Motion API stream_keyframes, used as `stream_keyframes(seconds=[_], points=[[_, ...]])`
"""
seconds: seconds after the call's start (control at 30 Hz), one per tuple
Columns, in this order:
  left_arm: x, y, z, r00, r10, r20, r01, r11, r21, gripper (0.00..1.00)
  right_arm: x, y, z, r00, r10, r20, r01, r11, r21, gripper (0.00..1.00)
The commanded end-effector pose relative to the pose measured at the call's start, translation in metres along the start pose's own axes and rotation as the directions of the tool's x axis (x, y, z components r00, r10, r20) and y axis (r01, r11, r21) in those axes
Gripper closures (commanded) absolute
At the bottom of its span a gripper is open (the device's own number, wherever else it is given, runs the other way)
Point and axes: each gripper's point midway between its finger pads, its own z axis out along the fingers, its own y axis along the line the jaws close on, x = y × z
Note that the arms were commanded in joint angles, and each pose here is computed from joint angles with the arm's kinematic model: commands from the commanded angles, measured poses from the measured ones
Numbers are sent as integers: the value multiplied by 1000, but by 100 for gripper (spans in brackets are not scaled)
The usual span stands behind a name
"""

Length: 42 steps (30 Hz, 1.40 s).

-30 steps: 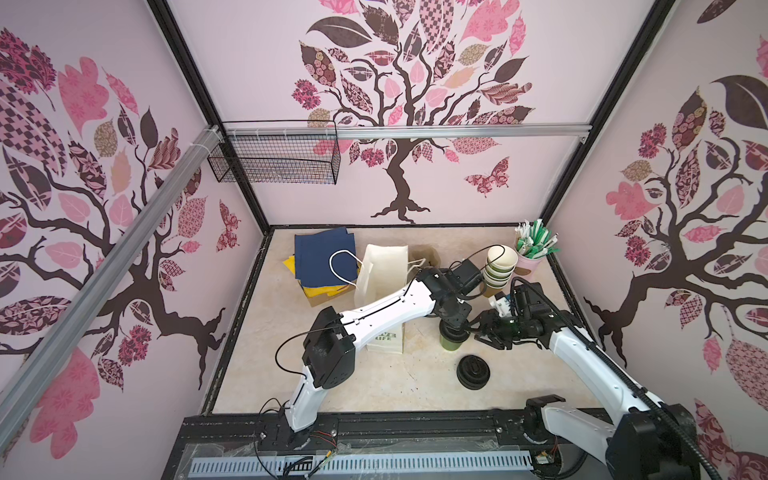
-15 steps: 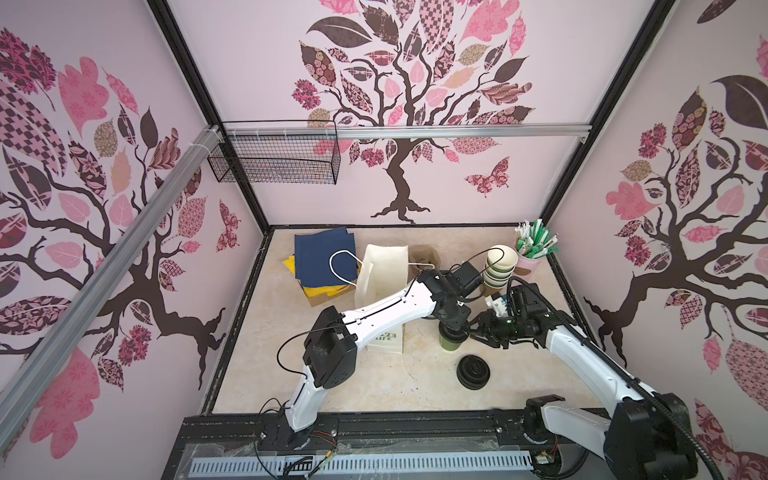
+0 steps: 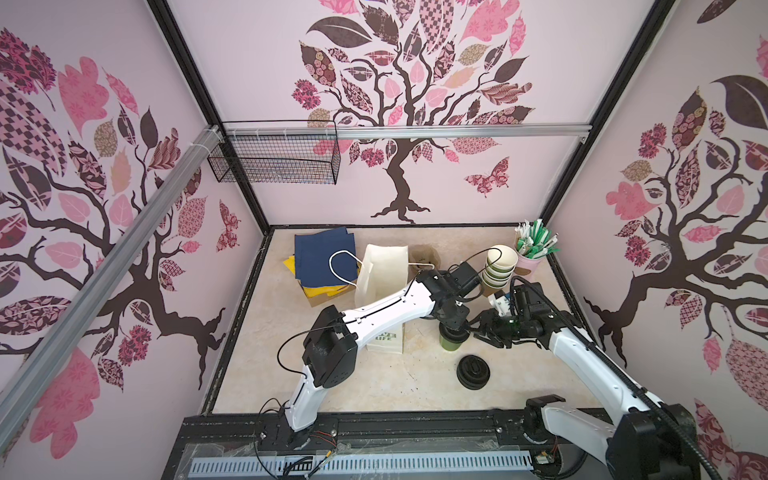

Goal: Pack the takeout coffee

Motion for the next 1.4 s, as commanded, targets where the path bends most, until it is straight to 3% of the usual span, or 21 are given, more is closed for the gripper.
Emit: stream_keyframes(seconds=[0.0, 0.1, 0.27, 0.87, 1.07, 1.37], points=[[22, 7, 20, 996, 9, -89, -11, 1000, -14, 67, 2, 7, -13, 999, -35, 26, 35, 999, 11, 51], [24, 6, 20, 995, 6, -95, -7, 1000, -10, 67, 10, -5, -14, 999, -27, 40, 25, 999, 45, 55], [25, 5, 22, 995, 6, -98, -7, 1000, -2, 68, 30, -15, -4, 998, -19, -53, 21, 999, 35, 57], [28, 6, 22, 994, 9, -108, -10, 1000, -10, 68, 22, -14, 17, 990, -60, -130, 62, 998, 11, 60], [29, 7, 24, 994, 10, -112, -11, 1000, -14, 68, 24, -51, 21, 992, -19, -126, 41, 983, 179, 63], [34, 9, 28, 991, 12, -130, -16, 1000, -24, 68, 20, -78, 22, 993, 31, -110, 7, 943, 333, 74]])
